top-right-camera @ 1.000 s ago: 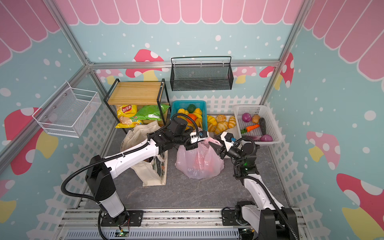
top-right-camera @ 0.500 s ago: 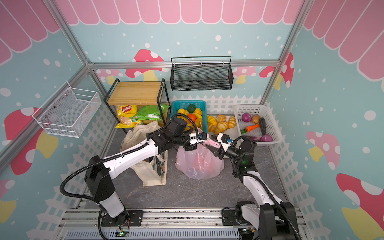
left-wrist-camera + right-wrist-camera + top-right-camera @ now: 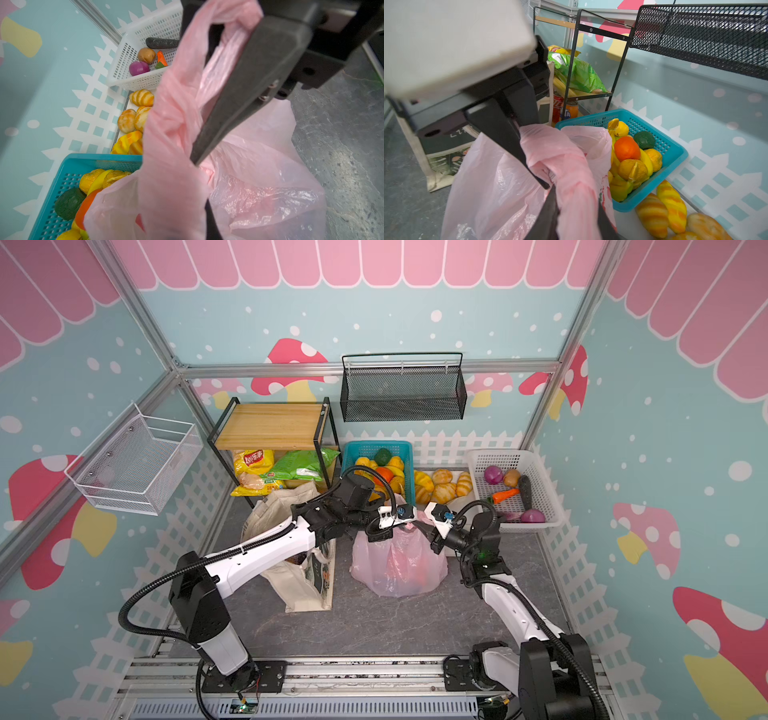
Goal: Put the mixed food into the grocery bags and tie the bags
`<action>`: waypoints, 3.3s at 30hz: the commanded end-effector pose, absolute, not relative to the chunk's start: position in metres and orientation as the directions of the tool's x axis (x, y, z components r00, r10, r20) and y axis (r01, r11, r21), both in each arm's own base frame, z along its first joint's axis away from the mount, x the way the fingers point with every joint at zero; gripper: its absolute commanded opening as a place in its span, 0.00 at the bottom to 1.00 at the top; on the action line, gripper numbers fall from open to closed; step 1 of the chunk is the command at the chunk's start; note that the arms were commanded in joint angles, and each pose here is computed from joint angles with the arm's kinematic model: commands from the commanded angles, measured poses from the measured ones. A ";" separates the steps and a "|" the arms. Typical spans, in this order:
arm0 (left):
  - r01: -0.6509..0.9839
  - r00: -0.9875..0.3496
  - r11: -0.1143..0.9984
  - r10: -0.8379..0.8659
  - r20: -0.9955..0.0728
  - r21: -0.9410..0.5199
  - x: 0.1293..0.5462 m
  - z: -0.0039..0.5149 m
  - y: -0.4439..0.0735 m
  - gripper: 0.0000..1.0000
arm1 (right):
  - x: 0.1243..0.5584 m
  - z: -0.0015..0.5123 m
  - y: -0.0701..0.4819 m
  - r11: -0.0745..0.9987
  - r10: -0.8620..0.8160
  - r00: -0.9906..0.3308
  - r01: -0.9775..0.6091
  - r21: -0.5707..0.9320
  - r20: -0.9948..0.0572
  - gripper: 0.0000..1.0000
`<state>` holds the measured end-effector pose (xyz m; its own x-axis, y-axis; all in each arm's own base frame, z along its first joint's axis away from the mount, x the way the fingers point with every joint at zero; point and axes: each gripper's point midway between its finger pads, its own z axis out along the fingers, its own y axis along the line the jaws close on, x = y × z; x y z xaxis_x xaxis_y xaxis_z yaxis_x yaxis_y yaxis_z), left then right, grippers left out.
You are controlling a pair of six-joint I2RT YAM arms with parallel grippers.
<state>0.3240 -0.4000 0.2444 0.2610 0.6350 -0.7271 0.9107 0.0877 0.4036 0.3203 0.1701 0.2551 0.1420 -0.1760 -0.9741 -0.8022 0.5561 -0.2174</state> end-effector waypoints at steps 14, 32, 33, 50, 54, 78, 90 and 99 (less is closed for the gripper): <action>0.877 0.213 0.179 0.685 -0.696 0.445 0.339 0.260 -0.385 0.24 | 0.316 0.279 0.171 0.618 -0.206 0.231 -0.722 -0.310 -0.951 0.00; 0.896 0.057 0.341 0.548 -0.835 0.285 0.322 0.297 -0.378 0.00 | 0.336 0.275 0.150 0.746 -0.357 0.223 -0.517 -0.420 -0.907 0.00; 0.903 0.033 0.346 0.536 -0.844 0.255 0.319 0.295 -0.378 0.00 | 0.335 0.276 0.151 0.749 -0.345 0.226 -0.519 -0.412 -0.911 0.00; 0.962 -0.063 0.267 0.428 -0.902 0.060 0.296 0.294 -0.386 0.38 | 0.323 0.278 0.167 0.745 -0.167 0.258 -0.599 -0.293 -0.952 0.00; 0.958 0.011 0.252 0.450 -0.893 0.139 0.303 0.308 -0.377 0.48 | 0.320 0.279 0.168 0.737 -0.170 0.267 -0.605 -0.303 -0.948 0.00; 0.955 0.254 -0.036 0.608 -0.752 0.294 0.330 0.276 -0.377 0.10 | 0.320 0.286 0.172 0.722 -0.170 0.277 -0.619 -0.311 -0.946 0.00; 0.950 0.306 -0.139 0.590 -0.747 0.279 0.311 0.256 -0.397 0.13 | 0.318 0.292 0.174 0.720 -0.124 0.271 -0.637 -0.275 -0.955 0.00; 0.943 0.332 -0.182 0.585 -0.740 0.278 0.309 0.243 -0.402 0.29 | 0.319 0.293 0.176 0.715 -0.113 0.266 -0.647 -0.264 -0.957 0.00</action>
<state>0.3186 -0.3970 0.2501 0.3034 0.6005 -0.7398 0.9493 -0.1229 0.2895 0.3187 0.1740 0.2728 0.2097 -0.1373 -0.9681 -0.6514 0.7187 -0.2430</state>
